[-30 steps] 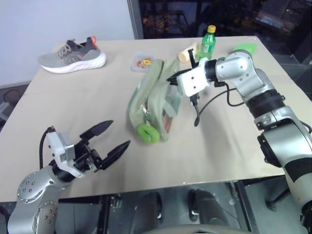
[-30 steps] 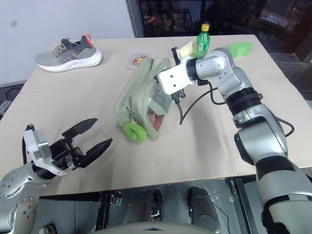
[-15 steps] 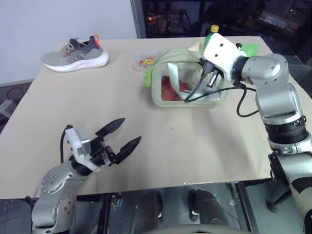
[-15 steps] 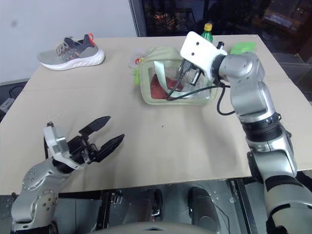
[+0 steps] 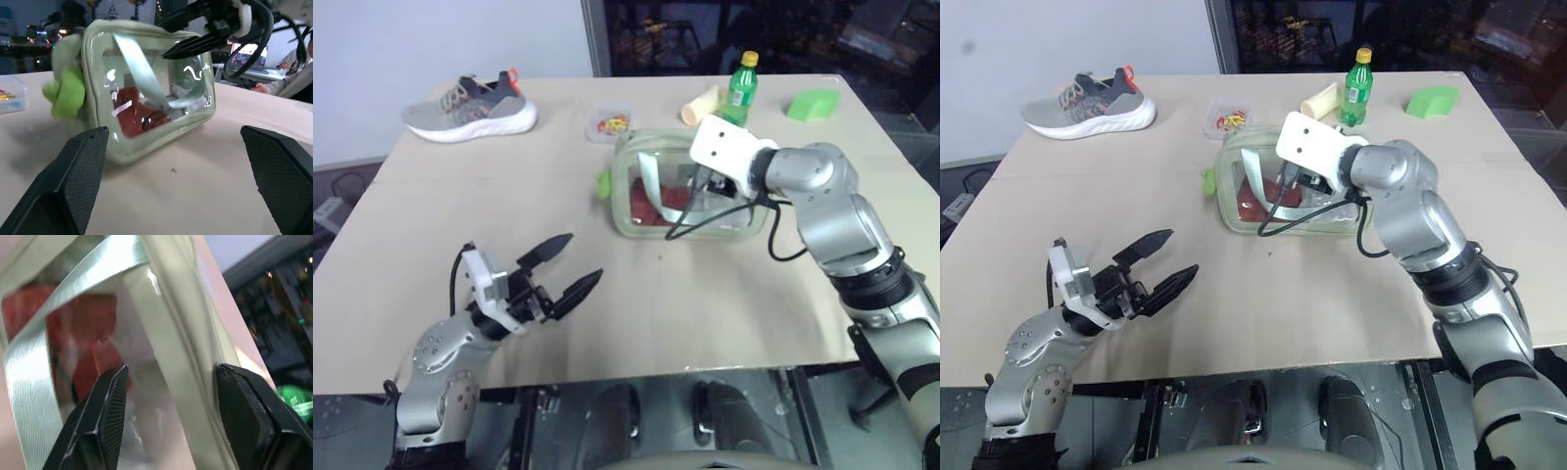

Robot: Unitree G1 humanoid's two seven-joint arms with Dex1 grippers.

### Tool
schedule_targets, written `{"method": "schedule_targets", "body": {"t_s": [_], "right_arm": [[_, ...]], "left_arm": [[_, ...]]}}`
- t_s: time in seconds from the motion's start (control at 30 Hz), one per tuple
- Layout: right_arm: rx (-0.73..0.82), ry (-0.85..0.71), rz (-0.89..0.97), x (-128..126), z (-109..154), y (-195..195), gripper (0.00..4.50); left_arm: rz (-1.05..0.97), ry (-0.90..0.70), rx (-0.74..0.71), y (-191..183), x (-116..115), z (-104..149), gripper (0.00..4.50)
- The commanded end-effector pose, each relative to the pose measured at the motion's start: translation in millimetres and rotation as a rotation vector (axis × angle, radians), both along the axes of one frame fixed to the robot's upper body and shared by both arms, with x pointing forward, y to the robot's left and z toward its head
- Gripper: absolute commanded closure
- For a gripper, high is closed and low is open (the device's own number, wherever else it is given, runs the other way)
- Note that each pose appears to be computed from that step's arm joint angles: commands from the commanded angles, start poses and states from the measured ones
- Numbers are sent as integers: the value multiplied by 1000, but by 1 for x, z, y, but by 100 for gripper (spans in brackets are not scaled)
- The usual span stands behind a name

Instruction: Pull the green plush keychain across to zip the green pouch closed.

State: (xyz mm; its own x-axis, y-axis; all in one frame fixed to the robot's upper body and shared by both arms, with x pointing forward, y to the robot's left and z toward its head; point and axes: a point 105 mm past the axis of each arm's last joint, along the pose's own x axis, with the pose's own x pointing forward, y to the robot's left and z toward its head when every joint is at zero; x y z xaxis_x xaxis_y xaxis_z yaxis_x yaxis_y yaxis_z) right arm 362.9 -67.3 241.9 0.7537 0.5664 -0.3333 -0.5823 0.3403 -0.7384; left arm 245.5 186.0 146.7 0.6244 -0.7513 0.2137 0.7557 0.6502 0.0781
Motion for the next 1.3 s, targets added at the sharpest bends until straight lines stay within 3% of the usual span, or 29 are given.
{"method": "schedule_targets", "body": {"t_s": [0.03, 0.23, 0.47, 0.57, 0.67, 0.73, 0.97, 1.03, 1.13, 1.3], "right_arm": [[-1, -6, 45, -6, 20, -3, 156], [77, 139, 85, -11, 31, -2, 156], [69, 160, 165, -18, 26, 11, 156], [84, 160, 180, -20, 25, 15, 238], [114, 173, 187, -20, 25, 18, 392], [137, 175, 193, -20, 26, 21, 445], [221, 148, 335, -42, 23, 49, 445], [200, 146, 348, -46, 14, 51, 445], [192, 159, 361, -50, 6, 52, 445], [192, 150, 365, -52, 4, 51, 445]], "left_arm": [[14, -50, 21, 8, -5, 12, 0], [37, -62, 36, 12, -9, 15, 0], [60, -70, 40, 13, -13, 17, 0], [67, -72, 47, 16, -13, 19, 0], [73, -75, 53, 18, -12, 20, 0], [78, -75, 54, 20, -12, 21, 0], [156, -47, 29, 32, 0, 28, 0], [202, 25, 41, 41, 11, 26, 0], [263, 76, 169, 50, 28, 22, 0], [388, 19, 311, 68, 56, 24, 0]]}}
